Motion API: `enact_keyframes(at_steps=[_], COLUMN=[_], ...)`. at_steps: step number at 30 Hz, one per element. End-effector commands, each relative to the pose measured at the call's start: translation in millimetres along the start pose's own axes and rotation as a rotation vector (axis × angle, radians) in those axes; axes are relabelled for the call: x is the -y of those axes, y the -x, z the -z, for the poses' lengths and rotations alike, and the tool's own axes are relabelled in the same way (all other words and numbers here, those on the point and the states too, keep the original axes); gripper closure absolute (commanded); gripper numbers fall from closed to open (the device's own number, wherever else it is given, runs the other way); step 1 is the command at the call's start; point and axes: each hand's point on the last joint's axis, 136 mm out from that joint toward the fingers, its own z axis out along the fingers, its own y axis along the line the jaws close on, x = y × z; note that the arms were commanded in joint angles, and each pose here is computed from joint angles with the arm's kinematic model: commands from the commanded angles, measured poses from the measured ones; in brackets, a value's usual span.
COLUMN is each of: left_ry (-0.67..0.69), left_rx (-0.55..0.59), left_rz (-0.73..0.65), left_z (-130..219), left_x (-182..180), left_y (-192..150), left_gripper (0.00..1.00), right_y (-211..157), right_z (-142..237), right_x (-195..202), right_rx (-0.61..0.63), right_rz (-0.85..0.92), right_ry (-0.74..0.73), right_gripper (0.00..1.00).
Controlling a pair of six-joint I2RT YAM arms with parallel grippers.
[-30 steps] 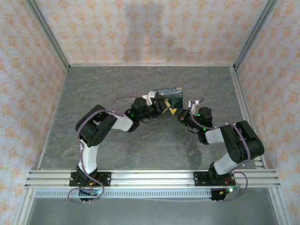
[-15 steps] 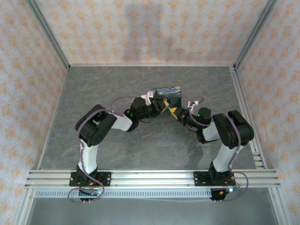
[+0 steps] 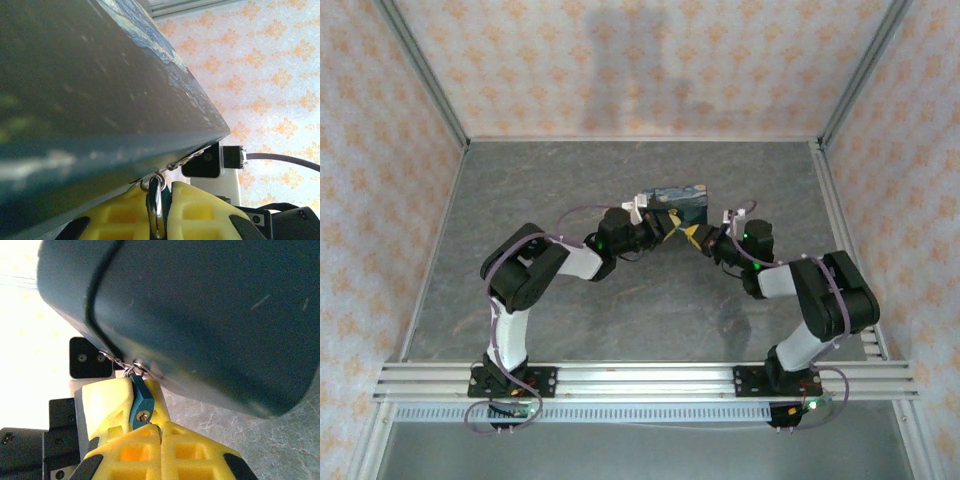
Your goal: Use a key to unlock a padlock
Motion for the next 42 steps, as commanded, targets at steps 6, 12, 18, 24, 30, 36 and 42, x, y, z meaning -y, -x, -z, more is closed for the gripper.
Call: enact_keyframes(at_steps=[6, 12, 18, 24, 30, 36, 42], left_ry=[-0.118, -0.123, -0.126, -0.122, -0.124, -0.127, -0.128], left_rx=[-0.094, -0.084, -0.077, -0.071, -0.060, -0.049, -0.038], left_rz=[-0.028, -0.022, -0.018, -0.016, -0.013, -0.012, -0.013], left_z=[-1, -2, -2, -2, -3, -2, -1], left_x=[29, 29, 31, 29, 28, 29, 29], left_y=[-25, -23, -21, -21, -19, -17, -16], left_gripper=[1.00, 1.00, 1.00, 1.00, 1.00, 1.00, 1.00], right_y=[13, 11, -5, -6, -6, -7, -18], right_z=[-8, -6, -8, -3, -4, -6, -16], right_x=[-4, 1, 2, -1, -1, 4, -7], right_rx=[0.064, 0.126, 0.153, 0.200, 0.252, 0.278, 0.272], right_rz=[0.078, 0.031, 0.155, 0.174, 0.123, 0.057, 0.075], right_ry=[-0.034, 0.012, -0.046, -0.051, -0.004, 0.035, 0.052], right_gripper=[1.00, 1.00, 1.00, 1.00, 1.00, 1.00, 1.00])
